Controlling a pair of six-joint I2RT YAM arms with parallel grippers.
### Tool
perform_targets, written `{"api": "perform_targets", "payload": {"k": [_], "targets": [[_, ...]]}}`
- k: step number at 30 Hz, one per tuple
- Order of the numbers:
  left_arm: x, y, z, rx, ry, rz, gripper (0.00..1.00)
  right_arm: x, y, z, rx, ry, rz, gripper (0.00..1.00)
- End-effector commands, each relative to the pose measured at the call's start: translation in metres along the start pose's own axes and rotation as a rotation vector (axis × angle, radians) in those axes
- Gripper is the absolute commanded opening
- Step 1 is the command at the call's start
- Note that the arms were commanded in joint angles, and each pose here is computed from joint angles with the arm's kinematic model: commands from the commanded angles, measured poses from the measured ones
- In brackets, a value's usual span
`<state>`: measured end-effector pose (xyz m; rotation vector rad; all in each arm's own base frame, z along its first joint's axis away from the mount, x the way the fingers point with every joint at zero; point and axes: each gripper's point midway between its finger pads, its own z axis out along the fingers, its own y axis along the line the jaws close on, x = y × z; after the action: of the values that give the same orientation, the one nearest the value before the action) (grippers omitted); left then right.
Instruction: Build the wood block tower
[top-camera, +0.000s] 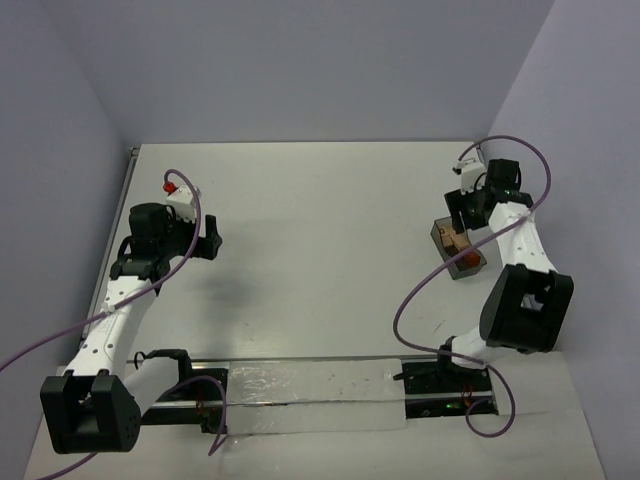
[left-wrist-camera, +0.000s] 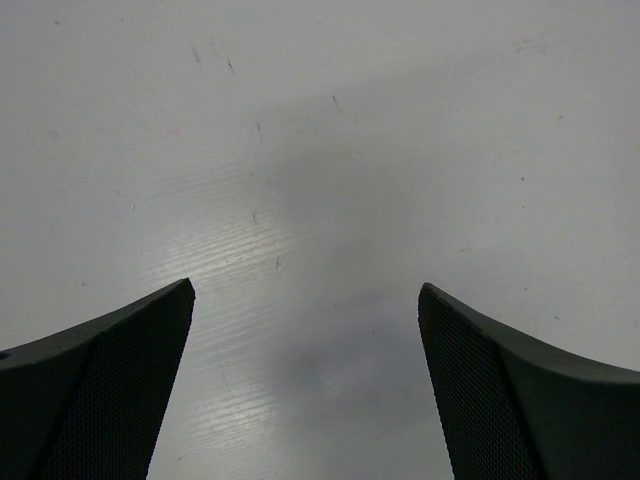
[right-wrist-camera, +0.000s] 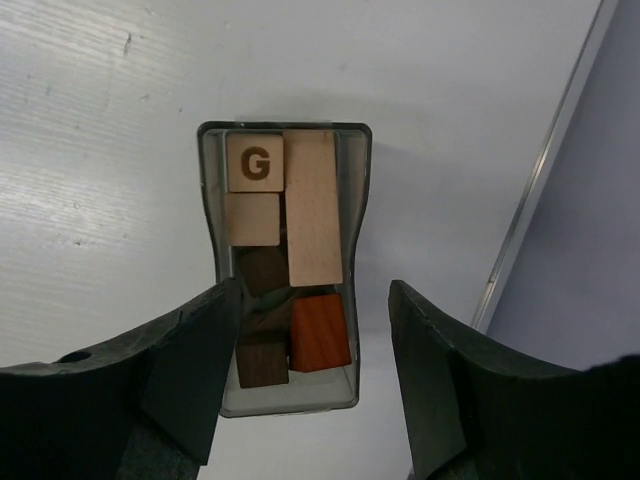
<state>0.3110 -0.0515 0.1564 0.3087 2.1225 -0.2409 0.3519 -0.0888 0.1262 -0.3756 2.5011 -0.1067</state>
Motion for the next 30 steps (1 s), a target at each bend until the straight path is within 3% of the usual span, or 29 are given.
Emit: {"api": "perform_targets", "payload": {"k": [1, 13, 30], "targets": [[-0.014, -0.004, -0.002, 0.029, -0.034, 0.016, 0.99, 0.004, -0.017, 0.009, -0.057, 0.060, -0.002, 0.60], [-0.011, -0.005, -0.001, 0.038, -0.026, 0.022, 0.99, 0.000, -0.056, 0.043, -0.075, 0.124, 0.023, 0.50], [-0.001, -0.004, 0.008, 0.045, 0.009, 0.010, 0.99, 0.013, -0.029, 0.050, -0.219, 0.130, 0.022, 0.49]]}}
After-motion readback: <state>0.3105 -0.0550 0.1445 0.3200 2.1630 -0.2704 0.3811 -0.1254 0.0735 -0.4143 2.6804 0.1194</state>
